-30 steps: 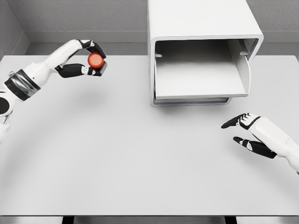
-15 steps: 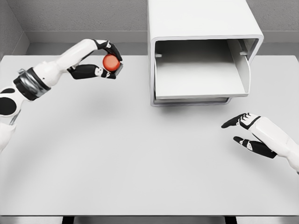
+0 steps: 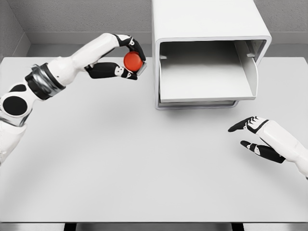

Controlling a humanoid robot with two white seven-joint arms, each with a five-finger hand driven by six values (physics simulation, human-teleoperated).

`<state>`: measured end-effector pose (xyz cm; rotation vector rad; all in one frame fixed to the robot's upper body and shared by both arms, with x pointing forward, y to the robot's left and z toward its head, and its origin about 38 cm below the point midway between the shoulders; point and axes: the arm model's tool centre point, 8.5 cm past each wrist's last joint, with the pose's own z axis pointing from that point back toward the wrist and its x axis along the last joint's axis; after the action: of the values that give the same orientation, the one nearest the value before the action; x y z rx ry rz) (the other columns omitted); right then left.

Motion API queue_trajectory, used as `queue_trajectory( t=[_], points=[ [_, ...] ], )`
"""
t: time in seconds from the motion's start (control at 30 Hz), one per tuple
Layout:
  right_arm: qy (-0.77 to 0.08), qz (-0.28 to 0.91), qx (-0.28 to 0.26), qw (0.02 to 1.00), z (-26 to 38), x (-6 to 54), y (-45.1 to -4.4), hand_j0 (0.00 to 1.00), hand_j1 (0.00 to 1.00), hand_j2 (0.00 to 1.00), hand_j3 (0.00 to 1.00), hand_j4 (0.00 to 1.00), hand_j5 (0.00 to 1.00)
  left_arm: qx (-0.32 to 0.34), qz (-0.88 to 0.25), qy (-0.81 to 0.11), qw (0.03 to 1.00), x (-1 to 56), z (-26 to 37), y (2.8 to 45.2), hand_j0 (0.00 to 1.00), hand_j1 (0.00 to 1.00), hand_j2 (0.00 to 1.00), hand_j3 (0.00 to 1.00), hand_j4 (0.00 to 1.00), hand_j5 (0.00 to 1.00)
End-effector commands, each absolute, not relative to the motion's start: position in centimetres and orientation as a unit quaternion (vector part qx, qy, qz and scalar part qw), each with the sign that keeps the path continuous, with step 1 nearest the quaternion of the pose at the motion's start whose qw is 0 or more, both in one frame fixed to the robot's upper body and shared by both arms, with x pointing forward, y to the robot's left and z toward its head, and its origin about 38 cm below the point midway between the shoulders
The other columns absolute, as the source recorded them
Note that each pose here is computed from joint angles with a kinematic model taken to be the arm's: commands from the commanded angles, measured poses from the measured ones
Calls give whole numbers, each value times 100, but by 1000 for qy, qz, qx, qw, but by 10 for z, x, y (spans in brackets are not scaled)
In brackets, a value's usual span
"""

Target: Slide open multi-storey tabletop storage cabinets and put open load switch and slide close multi-storey tabletop storage cabinets

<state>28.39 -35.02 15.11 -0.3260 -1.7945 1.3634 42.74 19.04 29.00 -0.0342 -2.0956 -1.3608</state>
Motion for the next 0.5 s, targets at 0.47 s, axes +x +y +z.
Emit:
queue_trajectory(
  t=[0.47],
  points=[
    [-717,541,-128,420,151,284,-350,66,66,66,66,66,66,-52,-520,-798,300,428,298,138,39,39,39,39,39,39]
  ],
)
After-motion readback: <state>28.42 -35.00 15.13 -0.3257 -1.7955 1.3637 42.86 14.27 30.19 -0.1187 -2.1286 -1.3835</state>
